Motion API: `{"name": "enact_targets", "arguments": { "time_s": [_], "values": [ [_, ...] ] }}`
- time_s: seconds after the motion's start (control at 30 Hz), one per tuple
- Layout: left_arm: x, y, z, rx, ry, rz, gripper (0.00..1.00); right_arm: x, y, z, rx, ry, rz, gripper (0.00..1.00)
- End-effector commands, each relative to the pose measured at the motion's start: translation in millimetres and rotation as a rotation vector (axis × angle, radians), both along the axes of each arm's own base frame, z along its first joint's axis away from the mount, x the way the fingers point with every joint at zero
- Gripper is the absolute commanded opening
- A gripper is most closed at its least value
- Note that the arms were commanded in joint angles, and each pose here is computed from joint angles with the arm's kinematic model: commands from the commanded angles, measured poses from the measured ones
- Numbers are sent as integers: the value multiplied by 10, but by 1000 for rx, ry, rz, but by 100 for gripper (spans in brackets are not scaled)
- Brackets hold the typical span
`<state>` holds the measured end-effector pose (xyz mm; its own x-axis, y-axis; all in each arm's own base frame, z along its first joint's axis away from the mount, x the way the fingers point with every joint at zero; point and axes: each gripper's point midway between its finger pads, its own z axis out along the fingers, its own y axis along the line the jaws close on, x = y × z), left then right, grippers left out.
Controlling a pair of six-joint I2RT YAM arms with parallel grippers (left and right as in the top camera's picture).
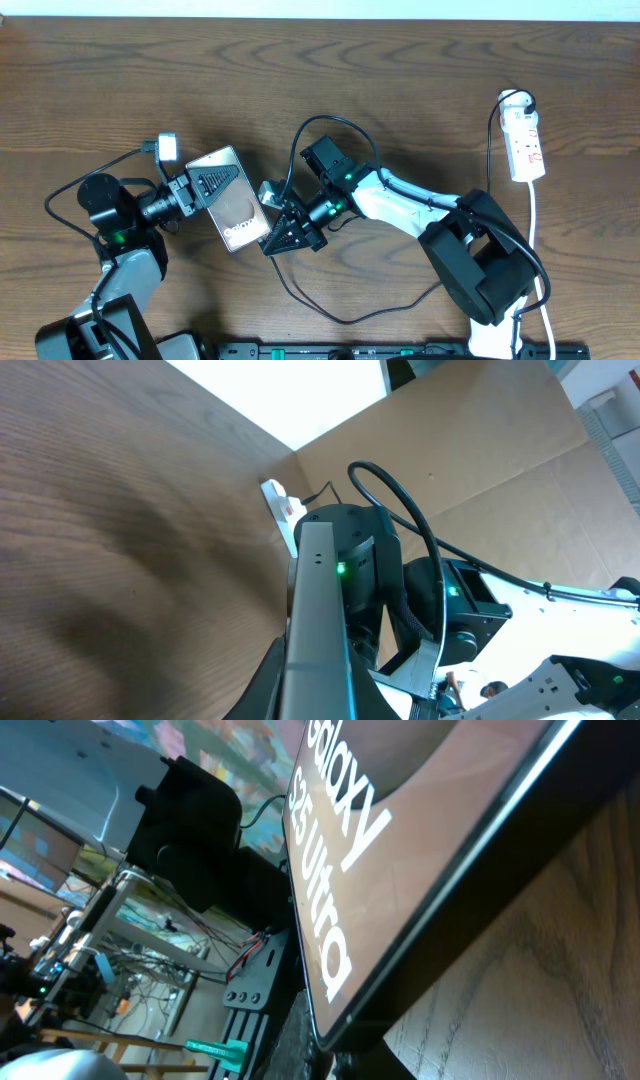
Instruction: Plug charger to phone and switch on socket
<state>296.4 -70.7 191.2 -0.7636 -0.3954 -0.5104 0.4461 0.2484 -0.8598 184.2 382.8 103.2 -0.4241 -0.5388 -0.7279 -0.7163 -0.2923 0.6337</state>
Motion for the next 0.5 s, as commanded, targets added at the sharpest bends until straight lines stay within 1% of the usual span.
{"name": "enact_targets", "arguments": {
  "time_s": [0.0,0.13,0.47],
  "values": [
    [-49,-14,57,12,-39,-37,7,-6,28,50,19,13,11,1],
    [-97,-37,61,18,-57,-67,7,-2,25,49,19,13,10,1],
    [-97,-37,61,18,-57,-67,8,39,1,48,16,17,-1,1]
  ]
}}
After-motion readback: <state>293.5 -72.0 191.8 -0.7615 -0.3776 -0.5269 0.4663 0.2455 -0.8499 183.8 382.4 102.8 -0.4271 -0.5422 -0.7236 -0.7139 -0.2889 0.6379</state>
